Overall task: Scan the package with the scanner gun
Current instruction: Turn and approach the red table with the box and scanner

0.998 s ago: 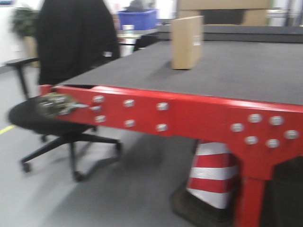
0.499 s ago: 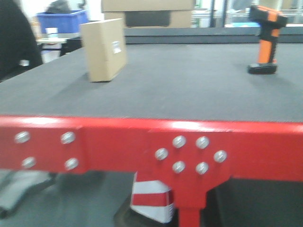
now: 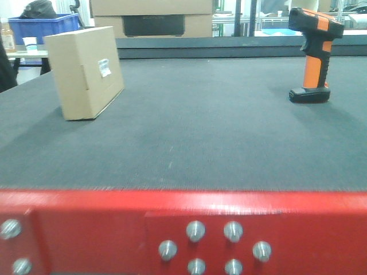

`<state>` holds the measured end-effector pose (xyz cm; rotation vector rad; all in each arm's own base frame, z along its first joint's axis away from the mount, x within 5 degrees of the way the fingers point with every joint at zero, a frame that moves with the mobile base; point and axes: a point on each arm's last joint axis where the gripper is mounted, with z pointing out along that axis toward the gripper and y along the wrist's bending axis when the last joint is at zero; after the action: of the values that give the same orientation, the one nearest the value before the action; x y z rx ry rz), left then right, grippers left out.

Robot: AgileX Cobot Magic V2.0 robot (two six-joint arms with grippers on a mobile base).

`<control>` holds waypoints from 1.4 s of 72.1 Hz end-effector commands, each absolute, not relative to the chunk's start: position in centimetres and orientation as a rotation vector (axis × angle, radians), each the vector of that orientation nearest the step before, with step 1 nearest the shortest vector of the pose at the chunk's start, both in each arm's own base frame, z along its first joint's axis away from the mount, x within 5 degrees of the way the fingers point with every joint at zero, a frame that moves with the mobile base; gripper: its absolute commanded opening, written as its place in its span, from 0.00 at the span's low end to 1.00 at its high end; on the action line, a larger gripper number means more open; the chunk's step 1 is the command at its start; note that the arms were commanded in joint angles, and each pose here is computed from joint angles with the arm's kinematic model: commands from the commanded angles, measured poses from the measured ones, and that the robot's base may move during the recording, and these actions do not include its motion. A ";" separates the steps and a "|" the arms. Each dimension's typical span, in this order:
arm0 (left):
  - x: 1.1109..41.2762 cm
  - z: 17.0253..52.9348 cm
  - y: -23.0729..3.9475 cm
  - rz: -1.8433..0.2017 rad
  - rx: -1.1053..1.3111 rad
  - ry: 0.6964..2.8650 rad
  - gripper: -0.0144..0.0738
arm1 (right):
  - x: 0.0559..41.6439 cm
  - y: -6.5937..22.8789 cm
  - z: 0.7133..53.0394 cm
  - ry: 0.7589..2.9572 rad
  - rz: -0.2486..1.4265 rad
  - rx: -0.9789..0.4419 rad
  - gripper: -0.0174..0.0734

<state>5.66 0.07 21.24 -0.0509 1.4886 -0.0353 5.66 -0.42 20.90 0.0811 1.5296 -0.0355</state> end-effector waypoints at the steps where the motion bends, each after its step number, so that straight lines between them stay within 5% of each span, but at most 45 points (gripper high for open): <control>1: 5.6 21.5 0.1 -0.037 -0.058 1.465 0.04 | 5.6 -0.4 21.1 1.509 -0.041 0.083 0.01; 101: 5.6 21.5 0.1 -0.037 -0.058 1.465 0.04 | 5.6 -0.4 21.1 1.509 -0.041 0.083 0.01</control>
<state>5.66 0.07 21.24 -0.0509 1.4886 -0.0353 5.66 -0.42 20.90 0.0811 1.5296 -0.0355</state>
